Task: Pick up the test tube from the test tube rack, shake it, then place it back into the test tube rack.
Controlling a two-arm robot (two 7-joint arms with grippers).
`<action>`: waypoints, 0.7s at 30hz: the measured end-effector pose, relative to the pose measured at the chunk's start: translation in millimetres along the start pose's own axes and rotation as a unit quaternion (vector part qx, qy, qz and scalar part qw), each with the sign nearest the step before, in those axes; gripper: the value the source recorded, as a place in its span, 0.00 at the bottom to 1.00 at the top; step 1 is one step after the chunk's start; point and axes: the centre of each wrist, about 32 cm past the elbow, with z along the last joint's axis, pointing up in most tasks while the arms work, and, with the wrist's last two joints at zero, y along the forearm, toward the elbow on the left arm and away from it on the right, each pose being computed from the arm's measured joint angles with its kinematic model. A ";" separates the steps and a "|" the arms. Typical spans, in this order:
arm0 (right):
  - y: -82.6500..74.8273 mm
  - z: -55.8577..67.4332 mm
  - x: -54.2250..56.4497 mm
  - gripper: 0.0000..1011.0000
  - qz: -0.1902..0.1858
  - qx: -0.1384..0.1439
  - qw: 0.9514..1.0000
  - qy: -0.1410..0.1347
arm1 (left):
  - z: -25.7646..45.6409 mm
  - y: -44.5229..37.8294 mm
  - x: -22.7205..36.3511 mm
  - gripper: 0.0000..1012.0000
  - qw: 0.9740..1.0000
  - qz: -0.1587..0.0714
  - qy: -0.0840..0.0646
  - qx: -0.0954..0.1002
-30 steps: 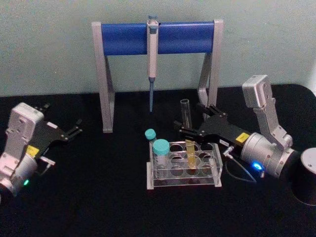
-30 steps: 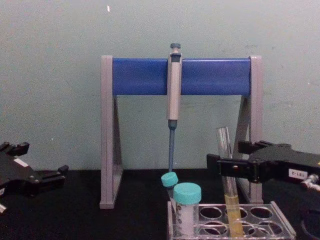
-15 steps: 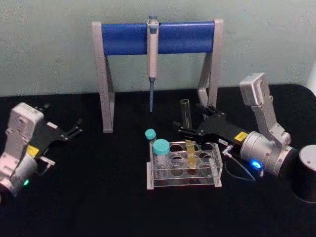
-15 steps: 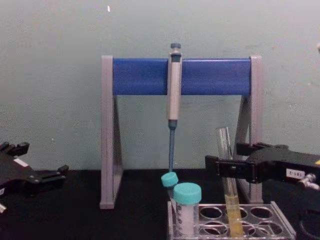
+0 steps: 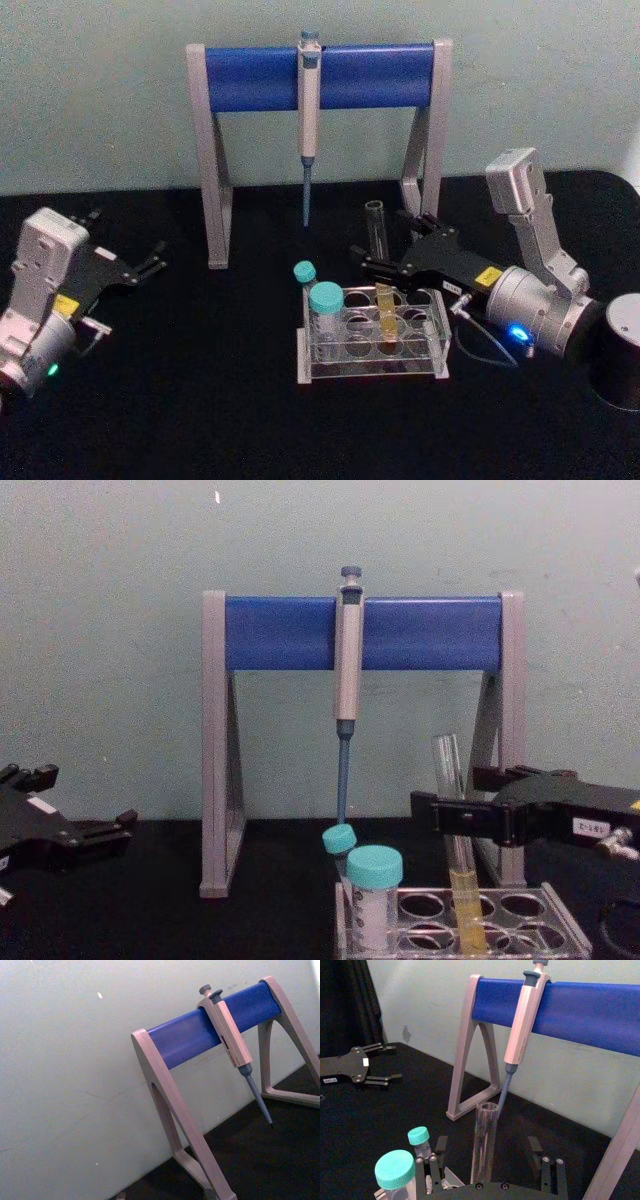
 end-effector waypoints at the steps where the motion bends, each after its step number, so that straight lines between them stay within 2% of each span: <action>1: 0.0 0.0 0.0 0.99 0.000 0.000 1.000 0.000 | 0.0 0.0 0.0 0.99 1.000 0.000 0.000 0.000; 4: 0.0 -0.1 -0.2 0.97 0.000 0.000 1.000 0.000 | 0.0 0.0 0.0 0.99 1.000 0.000 0.000 0.000; 8: 0.1 -0.1 -0.3 0.85 0.000 0.000 1.000 0.000 | 0.0 0.0 0.0 0.99 1.000 0.000 0.000 0.000; 10: 0.1 -0.1 -0.4 0.83 0.000 0.000 1.000 0.000 | 0.0 0.0 0.0 0.99 1.000 0.000 0.000 0.000; 11: 0.1 -0.1 -0.4 0.76 0.000 0.000 1.000 0.000 | 0.0 0.0 0.0 0.99 1.000 0.000 0.000 0.000; 14: 0.1 -0.1 -0.4 0.71 0.000 0.000 1.000 0.000 | 0.0 0.0 0.0 0.99 1.000 0.000 0.000 0.000; 17: 0.1 -0.1 -0.4 0.59 0.000 0.000 1.000 0.000 | 0.0 0.0 0.0 0.99 1.000 0.000 0.000 0.000; 18: 0.1 -0.1 -0.4 0.59 0.000 0.000 1.000 0.000 | 0.0 0.0 0.0 0.99 1.000 0.000 0.000 0.000; 19: 0.1 -0.1 -0.4 0.53 0.000 0.000 1.000 0.000 | 0.0 0.0 0.0 0.99 1.000 0.000 0.000 0.000; 21: 0.1 -0.1 -0.4 0.49 0.000 0.000 1.000 0.000 | 0.0 0.0 0.0 0.99 1.000 0.000 0.000 0.000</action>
